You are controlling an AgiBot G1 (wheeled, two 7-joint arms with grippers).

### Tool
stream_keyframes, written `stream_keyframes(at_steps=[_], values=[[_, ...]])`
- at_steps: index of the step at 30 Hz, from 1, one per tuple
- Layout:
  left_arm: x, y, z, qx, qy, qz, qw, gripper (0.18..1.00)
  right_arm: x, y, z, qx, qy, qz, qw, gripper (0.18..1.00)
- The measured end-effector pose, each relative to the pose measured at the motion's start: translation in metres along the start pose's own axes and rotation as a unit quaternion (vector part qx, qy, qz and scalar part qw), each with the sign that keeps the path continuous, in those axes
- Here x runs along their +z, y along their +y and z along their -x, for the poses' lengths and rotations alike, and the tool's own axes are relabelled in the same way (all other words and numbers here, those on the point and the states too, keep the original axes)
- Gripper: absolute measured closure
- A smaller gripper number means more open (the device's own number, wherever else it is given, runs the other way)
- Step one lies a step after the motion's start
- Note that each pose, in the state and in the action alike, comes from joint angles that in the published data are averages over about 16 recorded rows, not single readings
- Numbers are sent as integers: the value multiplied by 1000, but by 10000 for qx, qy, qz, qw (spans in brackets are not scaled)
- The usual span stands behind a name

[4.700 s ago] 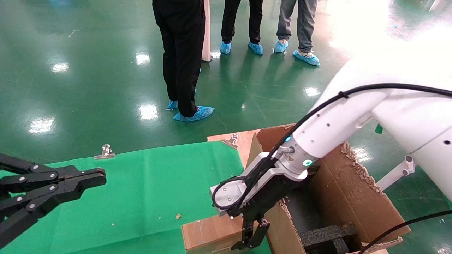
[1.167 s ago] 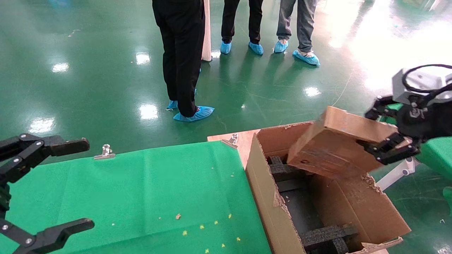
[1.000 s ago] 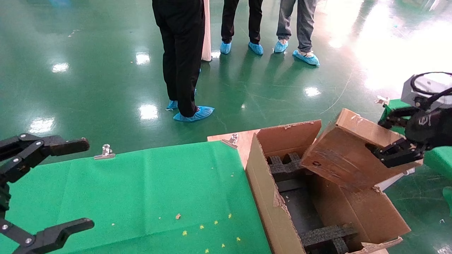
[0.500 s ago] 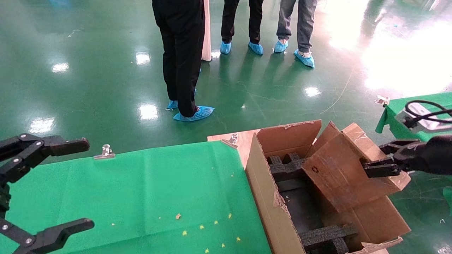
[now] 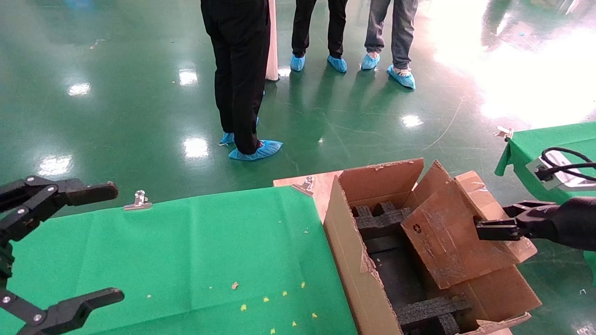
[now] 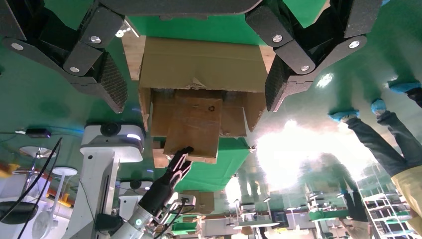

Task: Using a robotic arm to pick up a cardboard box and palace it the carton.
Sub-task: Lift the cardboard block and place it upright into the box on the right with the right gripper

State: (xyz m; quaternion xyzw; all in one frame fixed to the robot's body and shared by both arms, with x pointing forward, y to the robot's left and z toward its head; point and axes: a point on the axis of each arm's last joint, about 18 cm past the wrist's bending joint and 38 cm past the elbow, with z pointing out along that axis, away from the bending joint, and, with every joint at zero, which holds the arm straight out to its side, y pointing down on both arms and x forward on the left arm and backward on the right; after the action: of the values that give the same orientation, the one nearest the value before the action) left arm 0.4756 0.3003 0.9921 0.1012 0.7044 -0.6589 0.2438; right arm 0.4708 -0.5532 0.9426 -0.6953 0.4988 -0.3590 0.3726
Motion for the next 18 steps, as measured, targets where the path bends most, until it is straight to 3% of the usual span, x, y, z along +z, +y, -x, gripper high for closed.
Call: stream_keyframes(at_steps=[18], values=[[0, 0, 0, -1, 0, -1, 10000, 184, 13, 3, -4, 239, 137, 149, 9995, 877]])
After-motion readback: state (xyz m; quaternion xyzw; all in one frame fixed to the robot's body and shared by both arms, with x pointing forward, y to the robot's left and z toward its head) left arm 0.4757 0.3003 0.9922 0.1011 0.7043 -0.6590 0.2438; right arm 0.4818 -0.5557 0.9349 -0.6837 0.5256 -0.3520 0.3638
